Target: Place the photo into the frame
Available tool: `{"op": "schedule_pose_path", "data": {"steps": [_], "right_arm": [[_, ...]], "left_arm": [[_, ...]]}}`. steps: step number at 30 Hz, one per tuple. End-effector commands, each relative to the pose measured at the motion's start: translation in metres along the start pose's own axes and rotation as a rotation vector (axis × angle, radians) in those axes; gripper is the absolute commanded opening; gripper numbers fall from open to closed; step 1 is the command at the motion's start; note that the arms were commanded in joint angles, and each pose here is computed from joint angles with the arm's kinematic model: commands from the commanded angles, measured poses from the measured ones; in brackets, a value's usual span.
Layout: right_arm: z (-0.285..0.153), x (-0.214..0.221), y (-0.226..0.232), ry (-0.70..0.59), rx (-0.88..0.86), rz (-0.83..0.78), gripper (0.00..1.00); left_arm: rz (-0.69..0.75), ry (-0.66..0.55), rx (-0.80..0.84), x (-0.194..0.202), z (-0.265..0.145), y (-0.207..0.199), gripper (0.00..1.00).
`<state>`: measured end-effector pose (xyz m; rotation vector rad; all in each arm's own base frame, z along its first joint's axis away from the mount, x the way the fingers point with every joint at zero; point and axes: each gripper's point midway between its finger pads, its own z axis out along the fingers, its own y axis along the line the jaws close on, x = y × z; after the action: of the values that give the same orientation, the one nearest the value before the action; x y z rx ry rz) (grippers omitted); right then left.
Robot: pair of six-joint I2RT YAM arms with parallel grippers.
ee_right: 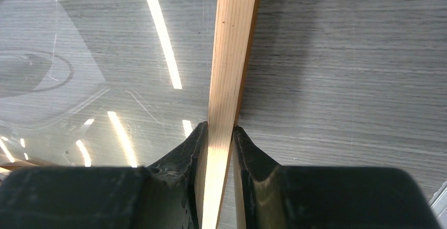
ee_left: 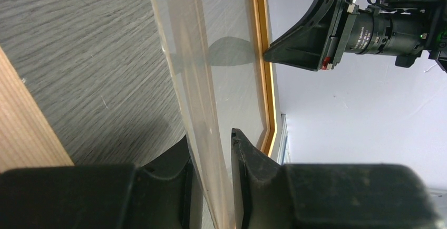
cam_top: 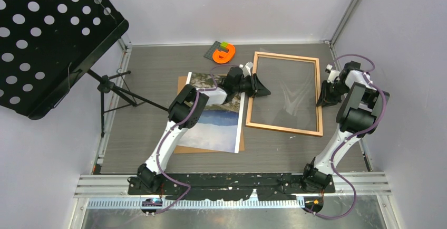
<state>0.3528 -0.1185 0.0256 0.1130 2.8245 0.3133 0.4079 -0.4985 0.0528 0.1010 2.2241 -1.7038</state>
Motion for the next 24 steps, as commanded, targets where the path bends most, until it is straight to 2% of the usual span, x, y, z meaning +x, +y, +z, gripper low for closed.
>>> {"op": "schedule_pose_path", "data": {"steps": [1, 9, 15, 20, 24], "right_arm": [[-0.005, -0.019, 0.025, -0.056, -0.066, -0.07, 0.07], [-0.002, -0.021, 0.034, -0.054, -0.079, -0.085, 0.07], [-0.001, -0.022, 0.04, -0.053, -0.091, -0.095, 0.08], [-0.001, -0.023, 0.042, -0.055, -0.092, -0.097, 0.11], [-0.001, -0.024, 0.042, -0.056, -0.091, -0.098, 0.16]], "left_arm": [[0.044, 0.06, 0.041, 0.024, 0.015, -0.019, 0.24], [0.048, 0.077, 0.05, 0.031, 0.018, -0.022, 0.27], [0.05, 0.078, 0.05, 0.031, 0.018, -0.022, 0.26], [0.047, 0.078, 0.052, 0.031, 0.019, -0.022, 0.13], [0.044, 0.076, 0.049, 0.03, 0.019, -0.022, 0.06]]}}
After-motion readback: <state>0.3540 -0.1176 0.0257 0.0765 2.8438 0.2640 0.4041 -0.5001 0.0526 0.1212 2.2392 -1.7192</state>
